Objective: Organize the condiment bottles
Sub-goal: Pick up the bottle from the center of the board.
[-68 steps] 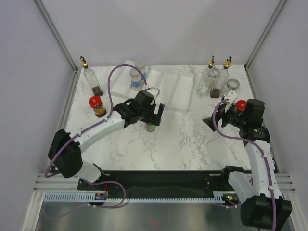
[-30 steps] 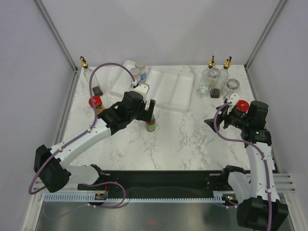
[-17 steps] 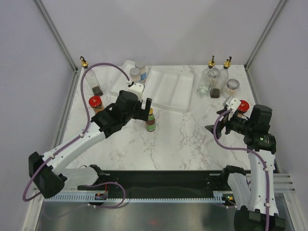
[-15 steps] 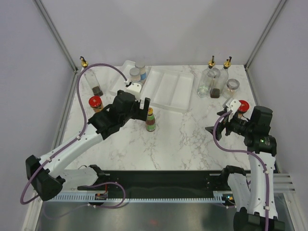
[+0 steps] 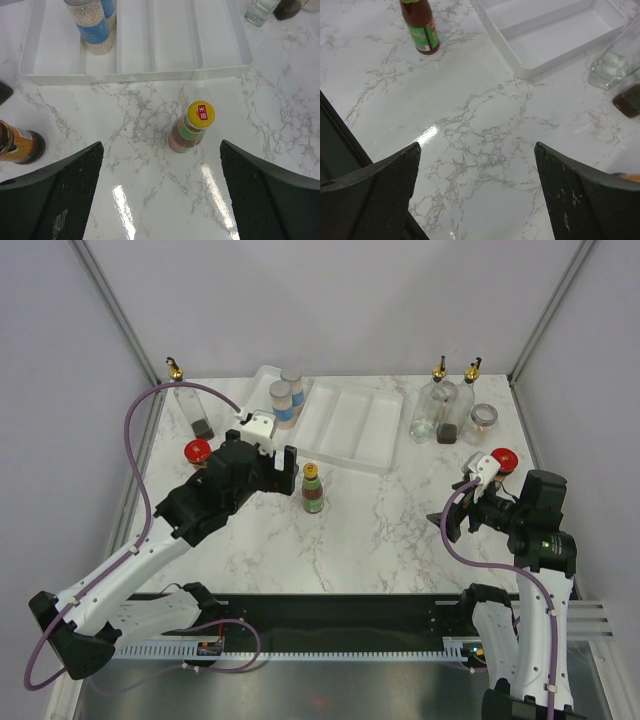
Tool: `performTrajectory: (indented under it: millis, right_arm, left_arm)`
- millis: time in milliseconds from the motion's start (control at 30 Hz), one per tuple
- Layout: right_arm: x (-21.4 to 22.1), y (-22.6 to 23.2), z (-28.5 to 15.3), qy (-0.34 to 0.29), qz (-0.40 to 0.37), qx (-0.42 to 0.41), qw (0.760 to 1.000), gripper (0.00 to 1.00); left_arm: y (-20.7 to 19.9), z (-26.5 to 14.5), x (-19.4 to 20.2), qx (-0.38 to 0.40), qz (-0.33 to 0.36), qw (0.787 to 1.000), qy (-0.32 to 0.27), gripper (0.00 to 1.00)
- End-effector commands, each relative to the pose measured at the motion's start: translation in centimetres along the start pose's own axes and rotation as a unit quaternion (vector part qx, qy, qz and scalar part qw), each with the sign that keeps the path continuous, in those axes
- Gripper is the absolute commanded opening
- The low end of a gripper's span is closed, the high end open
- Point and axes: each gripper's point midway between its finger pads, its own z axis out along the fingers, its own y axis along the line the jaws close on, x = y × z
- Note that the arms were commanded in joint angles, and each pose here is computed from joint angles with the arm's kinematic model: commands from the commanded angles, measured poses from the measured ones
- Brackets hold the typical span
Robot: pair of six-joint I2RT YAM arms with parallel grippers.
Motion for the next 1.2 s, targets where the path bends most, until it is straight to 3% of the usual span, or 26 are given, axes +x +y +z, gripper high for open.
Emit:
performTrajectory:
  millis: [0, 1167]
  right_arm:
    - [-1.1, 0.0, -0.4, -0.01, -0.023, 0.002, 1.0, 0.98]
    - [-0.5, 0.0, -0.1, -0.005, -0.024, -0.009, 1.0, 0.98]
  left_arm:
    - [0.0, -0.3, -0.6, 0.003, 0.009, 1.0, -0.009, 1.0]
    - [-1.0, -2.1, -2.8, 0.04, -0.014, 0.998, -0.036, 1.0]
